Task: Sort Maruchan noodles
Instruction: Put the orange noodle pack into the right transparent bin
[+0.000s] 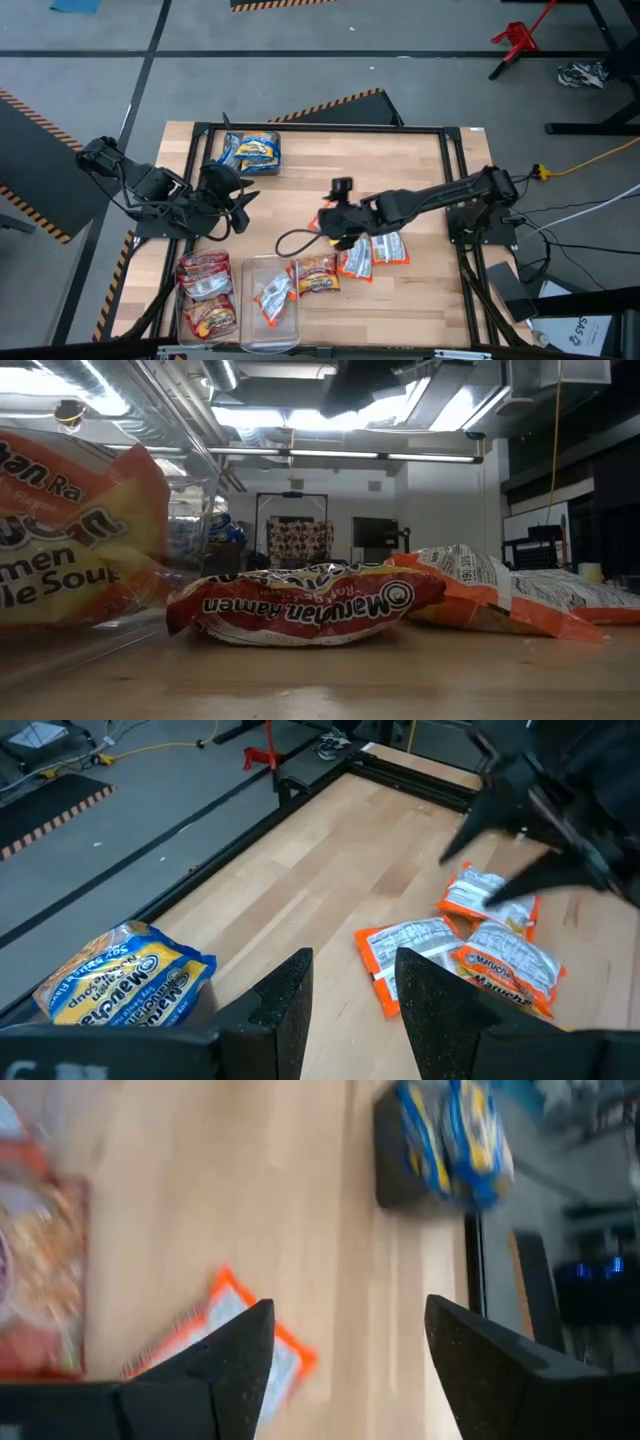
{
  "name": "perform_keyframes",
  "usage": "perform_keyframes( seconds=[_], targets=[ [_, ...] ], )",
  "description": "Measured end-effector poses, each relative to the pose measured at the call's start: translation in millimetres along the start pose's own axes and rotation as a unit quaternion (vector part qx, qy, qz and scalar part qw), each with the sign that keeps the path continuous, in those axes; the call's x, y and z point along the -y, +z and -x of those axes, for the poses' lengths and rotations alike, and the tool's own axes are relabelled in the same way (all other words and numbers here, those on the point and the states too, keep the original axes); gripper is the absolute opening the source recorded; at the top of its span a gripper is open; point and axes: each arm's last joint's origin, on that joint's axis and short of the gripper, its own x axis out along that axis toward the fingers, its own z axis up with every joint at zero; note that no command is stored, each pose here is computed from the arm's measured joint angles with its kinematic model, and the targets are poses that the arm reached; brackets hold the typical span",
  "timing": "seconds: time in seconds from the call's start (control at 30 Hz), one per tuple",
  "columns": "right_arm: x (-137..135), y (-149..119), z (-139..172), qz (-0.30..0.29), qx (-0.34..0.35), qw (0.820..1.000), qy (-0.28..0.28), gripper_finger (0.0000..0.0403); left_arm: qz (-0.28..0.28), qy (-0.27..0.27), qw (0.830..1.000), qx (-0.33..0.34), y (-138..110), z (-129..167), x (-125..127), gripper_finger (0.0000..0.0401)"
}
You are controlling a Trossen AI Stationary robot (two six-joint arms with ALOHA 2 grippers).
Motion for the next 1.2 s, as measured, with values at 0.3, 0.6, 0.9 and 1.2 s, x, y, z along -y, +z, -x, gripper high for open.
perform_keyframes(
  seconds=[0.3,0.6,0.9,1.2],
  targets=[
    [31.1,-27.6,16.2,-0.027,-0.093,0.995,-0.006,0.0244,-0.003,-0.004,1.0,-0.002,-0.9,0.2,1.6,0.0137],
    [62.2,-58.4,54.1,-0.093,-0.104,0.99,-0.022,0.0244,-0.011,-0.018,1.0,-0.003,-4.1,3.5,6.9,0.0137],
    [48.3,-123.2,68.3,-0.189,-0.008,0.98,0.068,0.0243,-0.021,-0.019,1.0,-0.003,-7.9,1.0,16.9,0.0137],
    [-2.1,-182.5,18.0,-0.214,-0.008,0.957,0.198,0.0243,-0.032,-0.013,0.999,-0.006,-11.8,-6.0,26.5,0.0137]
  ],
)
